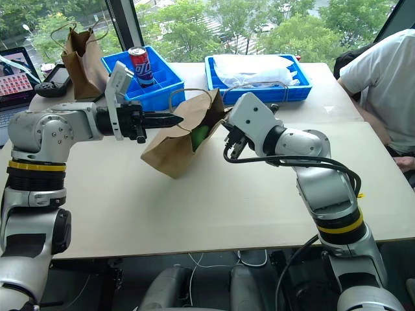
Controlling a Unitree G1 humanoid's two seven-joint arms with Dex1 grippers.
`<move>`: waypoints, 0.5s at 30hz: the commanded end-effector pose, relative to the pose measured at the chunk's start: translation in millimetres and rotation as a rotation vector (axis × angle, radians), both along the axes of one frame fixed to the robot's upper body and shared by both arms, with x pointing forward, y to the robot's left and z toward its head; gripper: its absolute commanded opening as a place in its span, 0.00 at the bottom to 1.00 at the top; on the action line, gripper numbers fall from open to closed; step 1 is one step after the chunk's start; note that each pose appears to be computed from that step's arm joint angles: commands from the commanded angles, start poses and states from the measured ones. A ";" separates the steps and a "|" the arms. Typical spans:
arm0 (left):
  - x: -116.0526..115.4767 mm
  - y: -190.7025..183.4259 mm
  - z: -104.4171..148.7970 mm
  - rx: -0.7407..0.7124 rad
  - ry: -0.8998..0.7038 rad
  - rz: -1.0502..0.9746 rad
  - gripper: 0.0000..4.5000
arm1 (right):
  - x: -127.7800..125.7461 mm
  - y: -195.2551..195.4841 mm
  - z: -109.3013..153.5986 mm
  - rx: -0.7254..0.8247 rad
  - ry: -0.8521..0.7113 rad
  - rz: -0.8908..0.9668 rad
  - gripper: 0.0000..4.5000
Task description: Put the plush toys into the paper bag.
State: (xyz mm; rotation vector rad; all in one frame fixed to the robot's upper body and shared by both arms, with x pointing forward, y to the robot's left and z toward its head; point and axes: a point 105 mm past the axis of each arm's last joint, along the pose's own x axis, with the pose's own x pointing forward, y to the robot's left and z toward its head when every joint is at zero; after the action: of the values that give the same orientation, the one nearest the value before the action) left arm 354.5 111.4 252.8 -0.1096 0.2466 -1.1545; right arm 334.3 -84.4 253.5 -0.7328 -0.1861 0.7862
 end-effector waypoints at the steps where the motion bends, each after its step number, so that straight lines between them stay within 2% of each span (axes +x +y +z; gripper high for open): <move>1: -2.7 5.0 9.6 -0.011 -0.055 0.024 0.00 | -18.9 20.6 21.9 -0.011 -0.056 0.130 0.00; 3: -3.5 6.2 7.1 -0.009 -0.054 0.033 0.00 | -25.2 27.2 20.7 -0.037 -0.050 0.180 0.00; 8: -6.2 9.6 6.3 -0.030 -0.052 0.057 0.00 | -32.5 38.3 40.5 -0.031 -0.094 0.241 0.00; 12: -14.5 8.7 -1.2 -0.032 -0.026 0.037 0.00 | -31.1 36.6 34.9 -0.086 -0.088 0.255 0.00; 15: -19.1 15.6 1.2 -0.038 -0.023 0.039 0.00 | -31.3 37.3 50.4 -0.074 -0.137 0.260 0.00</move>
State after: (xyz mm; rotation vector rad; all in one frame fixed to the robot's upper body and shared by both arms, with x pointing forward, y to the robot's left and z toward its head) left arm 342.1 123.2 234.7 -0.1568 0.2635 -1.1055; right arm 310.2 -49.7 280.3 -0.8140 -0.2814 1.0105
